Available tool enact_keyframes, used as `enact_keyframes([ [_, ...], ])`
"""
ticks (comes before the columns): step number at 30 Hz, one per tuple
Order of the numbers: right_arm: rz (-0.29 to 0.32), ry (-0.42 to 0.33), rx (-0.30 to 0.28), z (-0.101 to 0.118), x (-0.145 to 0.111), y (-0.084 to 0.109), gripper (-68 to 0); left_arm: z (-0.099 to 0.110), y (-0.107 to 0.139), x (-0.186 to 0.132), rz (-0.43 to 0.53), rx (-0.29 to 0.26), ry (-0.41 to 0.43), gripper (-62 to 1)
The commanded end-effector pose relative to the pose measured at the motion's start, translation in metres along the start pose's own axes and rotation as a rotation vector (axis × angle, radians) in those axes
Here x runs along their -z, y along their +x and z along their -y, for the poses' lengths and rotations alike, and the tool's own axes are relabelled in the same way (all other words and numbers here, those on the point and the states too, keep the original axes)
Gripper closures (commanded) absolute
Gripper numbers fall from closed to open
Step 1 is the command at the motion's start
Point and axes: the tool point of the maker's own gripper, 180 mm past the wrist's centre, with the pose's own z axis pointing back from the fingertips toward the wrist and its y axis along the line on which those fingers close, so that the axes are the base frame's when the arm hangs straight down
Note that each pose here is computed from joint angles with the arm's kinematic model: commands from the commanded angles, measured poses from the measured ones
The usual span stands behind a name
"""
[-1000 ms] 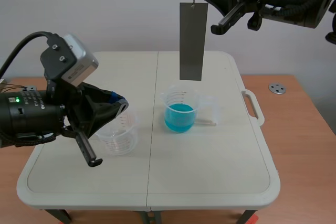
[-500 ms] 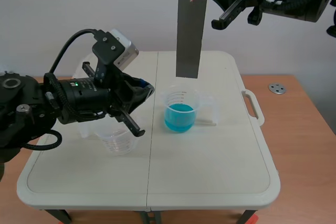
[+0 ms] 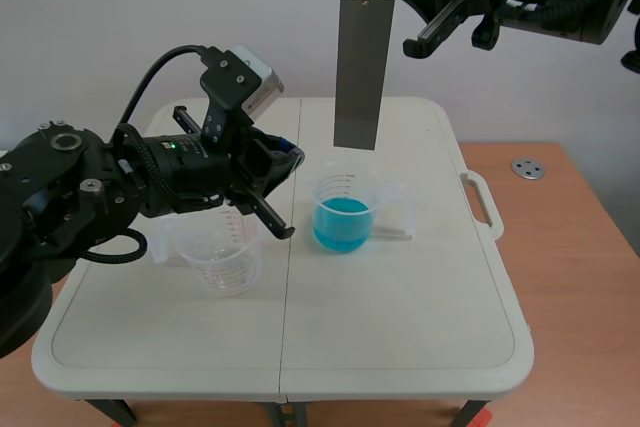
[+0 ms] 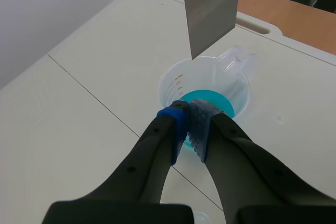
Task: Hold the metal plate by the orange handle, dip it into the blue solution, take it out and point at it, then put the plate back in the beaker on the left.
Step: 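Point at the plate with the left hand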
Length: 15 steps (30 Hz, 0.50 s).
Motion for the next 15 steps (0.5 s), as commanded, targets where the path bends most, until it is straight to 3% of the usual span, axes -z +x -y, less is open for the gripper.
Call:
enact_keyframes([
  [1, 0.053, -0.011, -0.013, 0.0075, -0.0002, 0.0157, -1.3, -0.0034, 0.0134, 0.0006, 0.04, 0.007, 0.009, -1.2],
  [15, 0.053, -0.011, -0.013, 0.0075, -0.0002, 0.0158, -1.3, -0.0032, 0.0126, 0.0005, 0.036, 0.006, 0.009, -1.2],
])
